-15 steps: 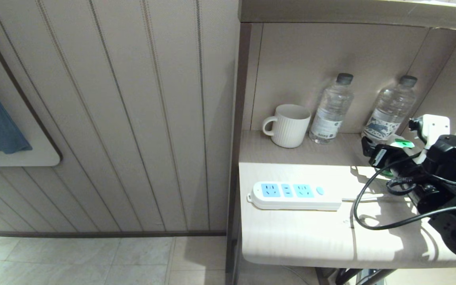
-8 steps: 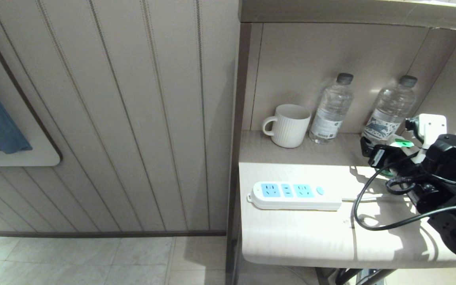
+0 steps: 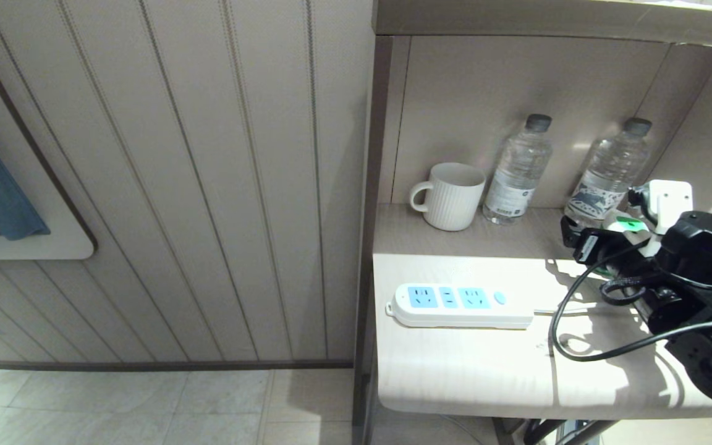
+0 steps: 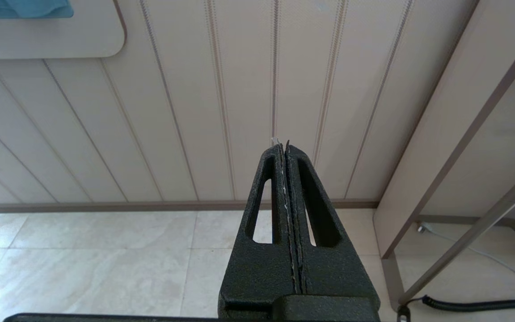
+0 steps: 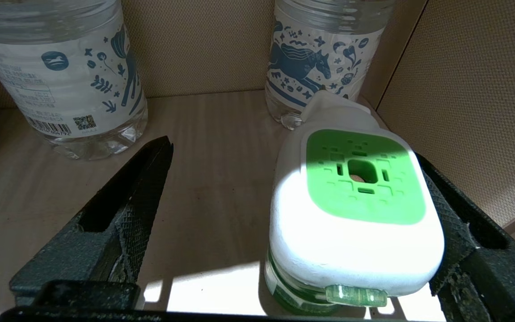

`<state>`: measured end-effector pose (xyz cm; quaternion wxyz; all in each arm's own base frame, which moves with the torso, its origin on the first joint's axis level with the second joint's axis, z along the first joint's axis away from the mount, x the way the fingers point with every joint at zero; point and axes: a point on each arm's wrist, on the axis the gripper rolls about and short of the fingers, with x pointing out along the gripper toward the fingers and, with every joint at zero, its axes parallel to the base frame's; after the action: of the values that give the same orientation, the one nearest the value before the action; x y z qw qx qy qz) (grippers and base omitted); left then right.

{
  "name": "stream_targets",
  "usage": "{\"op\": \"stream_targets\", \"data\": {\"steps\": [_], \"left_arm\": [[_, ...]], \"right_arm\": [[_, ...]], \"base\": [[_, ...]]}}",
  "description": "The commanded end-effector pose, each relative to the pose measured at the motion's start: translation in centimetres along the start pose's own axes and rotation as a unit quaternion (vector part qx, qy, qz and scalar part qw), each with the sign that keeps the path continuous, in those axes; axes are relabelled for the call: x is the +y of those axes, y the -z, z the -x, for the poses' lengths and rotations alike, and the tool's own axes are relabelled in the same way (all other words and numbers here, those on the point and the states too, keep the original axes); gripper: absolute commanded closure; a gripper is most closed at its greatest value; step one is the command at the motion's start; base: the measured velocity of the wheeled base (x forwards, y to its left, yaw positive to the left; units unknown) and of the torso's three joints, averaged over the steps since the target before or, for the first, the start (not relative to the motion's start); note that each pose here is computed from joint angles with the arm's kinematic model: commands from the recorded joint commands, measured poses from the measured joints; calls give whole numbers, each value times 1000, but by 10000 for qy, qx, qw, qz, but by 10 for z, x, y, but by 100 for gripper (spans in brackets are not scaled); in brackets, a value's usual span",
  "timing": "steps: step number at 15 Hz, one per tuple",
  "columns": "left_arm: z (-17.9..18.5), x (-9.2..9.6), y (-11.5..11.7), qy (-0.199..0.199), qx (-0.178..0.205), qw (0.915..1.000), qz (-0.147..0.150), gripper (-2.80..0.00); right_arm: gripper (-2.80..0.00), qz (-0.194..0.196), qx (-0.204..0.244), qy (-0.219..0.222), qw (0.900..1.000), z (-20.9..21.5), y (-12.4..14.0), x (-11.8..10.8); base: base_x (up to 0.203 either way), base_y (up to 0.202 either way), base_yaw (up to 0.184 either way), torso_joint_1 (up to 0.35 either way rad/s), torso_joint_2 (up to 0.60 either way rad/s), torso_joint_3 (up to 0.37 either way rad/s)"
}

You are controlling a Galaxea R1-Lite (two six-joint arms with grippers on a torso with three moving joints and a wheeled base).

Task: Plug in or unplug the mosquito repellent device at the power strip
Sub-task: Pick up the mosquito repellent liquid

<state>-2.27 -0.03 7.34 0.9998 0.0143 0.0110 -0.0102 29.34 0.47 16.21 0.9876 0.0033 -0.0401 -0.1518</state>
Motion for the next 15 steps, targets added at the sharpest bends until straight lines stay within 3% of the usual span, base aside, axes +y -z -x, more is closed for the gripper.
{"op": "stream_targets", "data": {"steps": [1,2,3,12,15], "left_arm": [[0,0,0,0,4,10000,-2,0],[0,0,0,0,5,10000,4,0],[0,0,0,0,5,10000,-2,0],[0,0,0,0,11,10000,-1,0],[0,0,0,0,8,10000,2,0]], "right_arm": [[-280,-1,-20,18,10000,-1,0,0],[-280,8,-12,11,10000,-1,1,0],[0,22,-17,16,10000,-1,1,1],[0,57,-34,49,10000,-6,7,0],[0,16,-181,51,9998,-2,-1,-1]], "base": [[0,0,0,0,0,0],[0,0,0,0,0,0],[0,0,0,0,0,0],[0,0,0,0,0,0],[0,0,0,0,0,0]]}}
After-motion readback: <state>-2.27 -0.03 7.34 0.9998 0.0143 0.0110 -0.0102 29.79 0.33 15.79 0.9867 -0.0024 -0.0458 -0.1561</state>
